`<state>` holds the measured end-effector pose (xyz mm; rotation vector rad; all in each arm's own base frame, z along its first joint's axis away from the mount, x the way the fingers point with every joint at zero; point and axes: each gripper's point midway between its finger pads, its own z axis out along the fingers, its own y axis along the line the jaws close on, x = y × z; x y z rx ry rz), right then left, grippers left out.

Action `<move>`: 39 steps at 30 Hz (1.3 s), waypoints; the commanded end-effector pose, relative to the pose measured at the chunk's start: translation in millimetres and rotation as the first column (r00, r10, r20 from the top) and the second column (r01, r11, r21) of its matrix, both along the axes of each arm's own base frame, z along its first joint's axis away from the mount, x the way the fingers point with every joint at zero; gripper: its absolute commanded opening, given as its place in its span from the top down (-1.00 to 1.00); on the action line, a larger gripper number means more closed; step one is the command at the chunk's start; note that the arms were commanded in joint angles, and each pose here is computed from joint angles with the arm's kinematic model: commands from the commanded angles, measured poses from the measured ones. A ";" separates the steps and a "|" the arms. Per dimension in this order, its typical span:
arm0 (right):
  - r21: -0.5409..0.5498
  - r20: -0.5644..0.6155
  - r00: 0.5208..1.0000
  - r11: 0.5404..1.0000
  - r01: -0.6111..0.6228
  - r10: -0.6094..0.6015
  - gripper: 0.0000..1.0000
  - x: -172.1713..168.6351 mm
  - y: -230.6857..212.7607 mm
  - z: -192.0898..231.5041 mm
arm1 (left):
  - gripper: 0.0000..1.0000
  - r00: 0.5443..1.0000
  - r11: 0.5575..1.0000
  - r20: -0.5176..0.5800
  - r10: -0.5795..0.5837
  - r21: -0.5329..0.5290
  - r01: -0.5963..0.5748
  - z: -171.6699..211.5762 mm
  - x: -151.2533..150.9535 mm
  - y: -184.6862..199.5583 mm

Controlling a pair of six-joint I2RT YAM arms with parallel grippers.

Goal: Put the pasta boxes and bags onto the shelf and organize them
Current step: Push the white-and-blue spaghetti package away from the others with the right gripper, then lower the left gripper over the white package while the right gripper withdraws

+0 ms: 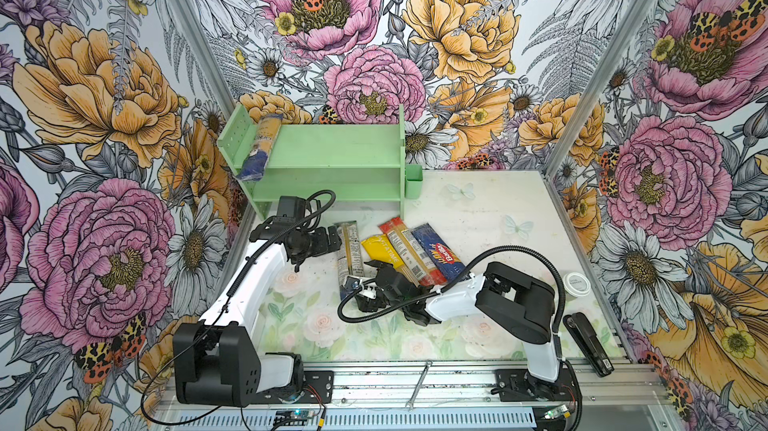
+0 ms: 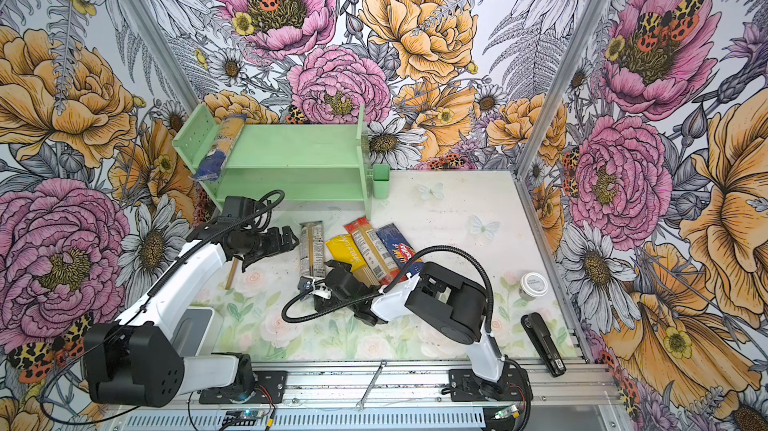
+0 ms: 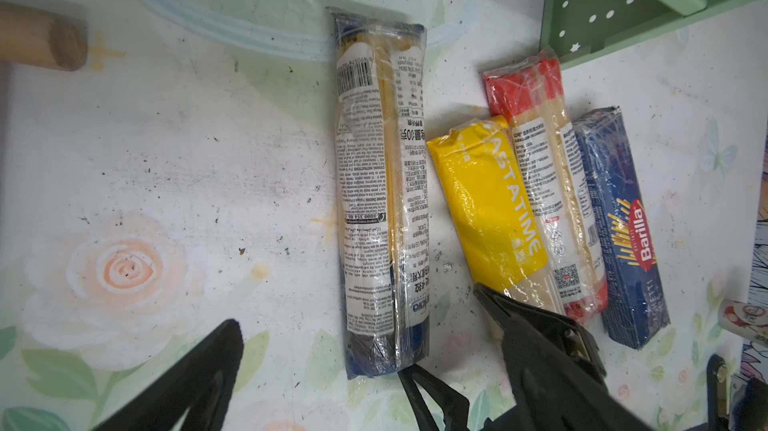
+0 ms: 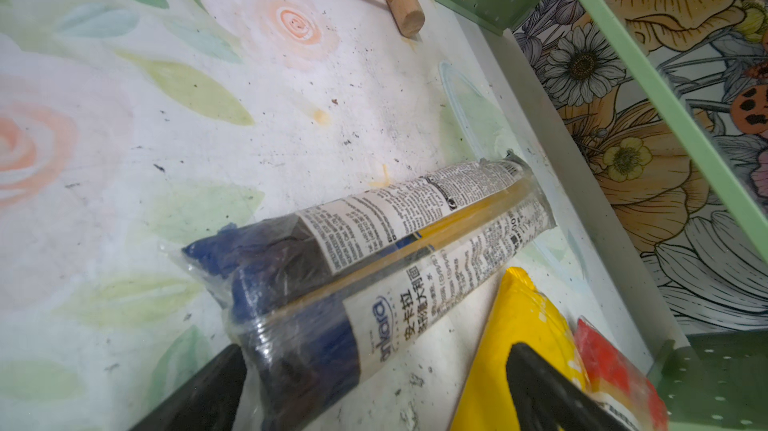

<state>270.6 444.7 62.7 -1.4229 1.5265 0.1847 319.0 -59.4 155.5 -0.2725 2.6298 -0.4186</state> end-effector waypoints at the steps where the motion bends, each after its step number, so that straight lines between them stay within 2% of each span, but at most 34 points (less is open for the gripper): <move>1: 0.050 -0.006 0.999 0.998 -0.037 0.038 -0.99 -6.7 -5.5 32.1 | -0.98 0.999 1.000 0.039 0.014 -0.025 -0.013 8.5 1.4 1.0; 9: 0.046 -0.071 0.993 0.995 -0.090 0.093 -0.99 -33.8 -31.8 64.1 | -0.97 0.999 0.999 0.048 0.025 -0.043 -0.023 6.9 2.8 -4.1; 15: 0.063 -0.093 0.993 0.996 -0.064 0.069 -0.99 -41.6 -60.0 86.4 | -0.98 0.999 0.999 0.052 0.004 -0.044 -0.002 5.0 4.7 -17.2; 21: 0.083 -0.098 0.995 0.996 0.024 -0.015 -0.99 -35.7 -100.8 100.0 | -0.98 0.998 0.999 0.065 -0.011 -0.041 0.014 6.3 8.7 -32.9; 25: 0.123 -0.143 0.986 0.987 0.106 -0.088 -0.99 -26.9 -132.2 108.4 | -0.98 0.997 0.999 0.070 -0.017 -0.036 0.020 4.5 10.0 -41.4; 33: 0.243 -0.208 0.952 0.931 0.273 -0.225 -0.99 -5.7 -192.6 129.9 | -0.98 0.994 0.999 0.108 0.010 -0.043 -0.005 2.6 14.3 -52.4; 39: 0.288 -0.239 0.931 0.895 0.340 -0.276 -0.99 5.7 -214.8 135.5 | -0.98 0.995 0.999 0.103 0.006 -0.033 -0.003 -2.2 13.9 -64.9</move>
